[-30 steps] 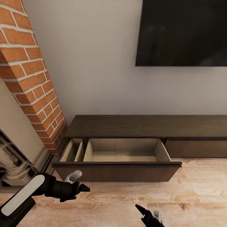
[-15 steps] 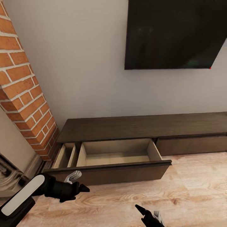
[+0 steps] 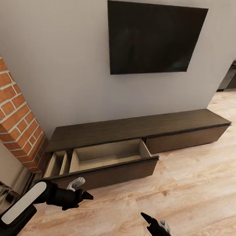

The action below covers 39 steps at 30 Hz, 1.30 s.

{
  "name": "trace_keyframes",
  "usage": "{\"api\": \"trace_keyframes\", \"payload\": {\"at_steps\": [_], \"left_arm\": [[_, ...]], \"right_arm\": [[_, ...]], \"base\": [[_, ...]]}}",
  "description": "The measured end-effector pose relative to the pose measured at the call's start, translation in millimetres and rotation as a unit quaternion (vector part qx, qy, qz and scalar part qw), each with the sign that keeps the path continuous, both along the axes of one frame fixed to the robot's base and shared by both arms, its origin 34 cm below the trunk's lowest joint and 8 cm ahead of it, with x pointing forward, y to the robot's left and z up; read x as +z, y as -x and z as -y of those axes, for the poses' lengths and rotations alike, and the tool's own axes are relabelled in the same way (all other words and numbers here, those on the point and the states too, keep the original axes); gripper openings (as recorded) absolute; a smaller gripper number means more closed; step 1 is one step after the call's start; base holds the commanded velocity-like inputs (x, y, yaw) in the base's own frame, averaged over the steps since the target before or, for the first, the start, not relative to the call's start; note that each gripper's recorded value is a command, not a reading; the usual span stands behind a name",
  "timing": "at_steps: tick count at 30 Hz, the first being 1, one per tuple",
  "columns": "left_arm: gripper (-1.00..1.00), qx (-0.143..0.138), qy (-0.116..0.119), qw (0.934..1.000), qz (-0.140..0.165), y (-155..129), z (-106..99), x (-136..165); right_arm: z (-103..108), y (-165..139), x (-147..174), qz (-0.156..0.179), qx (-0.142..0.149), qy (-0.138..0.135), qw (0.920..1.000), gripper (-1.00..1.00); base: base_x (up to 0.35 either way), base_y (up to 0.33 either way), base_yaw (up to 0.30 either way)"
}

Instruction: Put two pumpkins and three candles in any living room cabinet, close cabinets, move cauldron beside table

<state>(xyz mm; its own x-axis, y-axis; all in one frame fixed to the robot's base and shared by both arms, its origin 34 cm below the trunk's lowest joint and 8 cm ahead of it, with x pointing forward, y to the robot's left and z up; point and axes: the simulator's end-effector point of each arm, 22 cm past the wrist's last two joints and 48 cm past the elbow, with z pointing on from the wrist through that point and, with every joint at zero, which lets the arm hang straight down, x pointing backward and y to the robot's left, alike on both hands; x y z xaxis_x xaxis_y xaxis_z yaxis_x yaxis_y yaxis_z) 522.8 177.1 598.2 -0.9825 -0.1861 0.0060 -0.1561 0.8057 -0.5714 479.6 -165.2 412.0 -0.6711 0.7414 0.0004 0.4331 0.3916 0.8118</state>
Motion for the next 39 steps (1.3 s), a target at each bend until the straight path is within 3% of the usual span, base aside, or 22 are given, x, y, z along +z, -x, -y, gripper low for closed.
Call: {"api": "trace_keyframes", "payload": {"at_steps": [22, 39], "left_arm": [[1.00, 0.000, -0.001, 1.0000, 0.009, -8, 0, 50], [1.00, -0.001, 0.000, 0.9999, 0.017, -13, 2, 88]], "right_arm": [[2, -12, 50, 0.010, -0.004, 0.000, 0.9999, 1.00], [6, -23, 87, 0.031, -0.007, 0.016, 0.9994, 1.00]], "base": [[-0.013, 0.000, -0.268], [0.000, 0.000, -0.252]]}}
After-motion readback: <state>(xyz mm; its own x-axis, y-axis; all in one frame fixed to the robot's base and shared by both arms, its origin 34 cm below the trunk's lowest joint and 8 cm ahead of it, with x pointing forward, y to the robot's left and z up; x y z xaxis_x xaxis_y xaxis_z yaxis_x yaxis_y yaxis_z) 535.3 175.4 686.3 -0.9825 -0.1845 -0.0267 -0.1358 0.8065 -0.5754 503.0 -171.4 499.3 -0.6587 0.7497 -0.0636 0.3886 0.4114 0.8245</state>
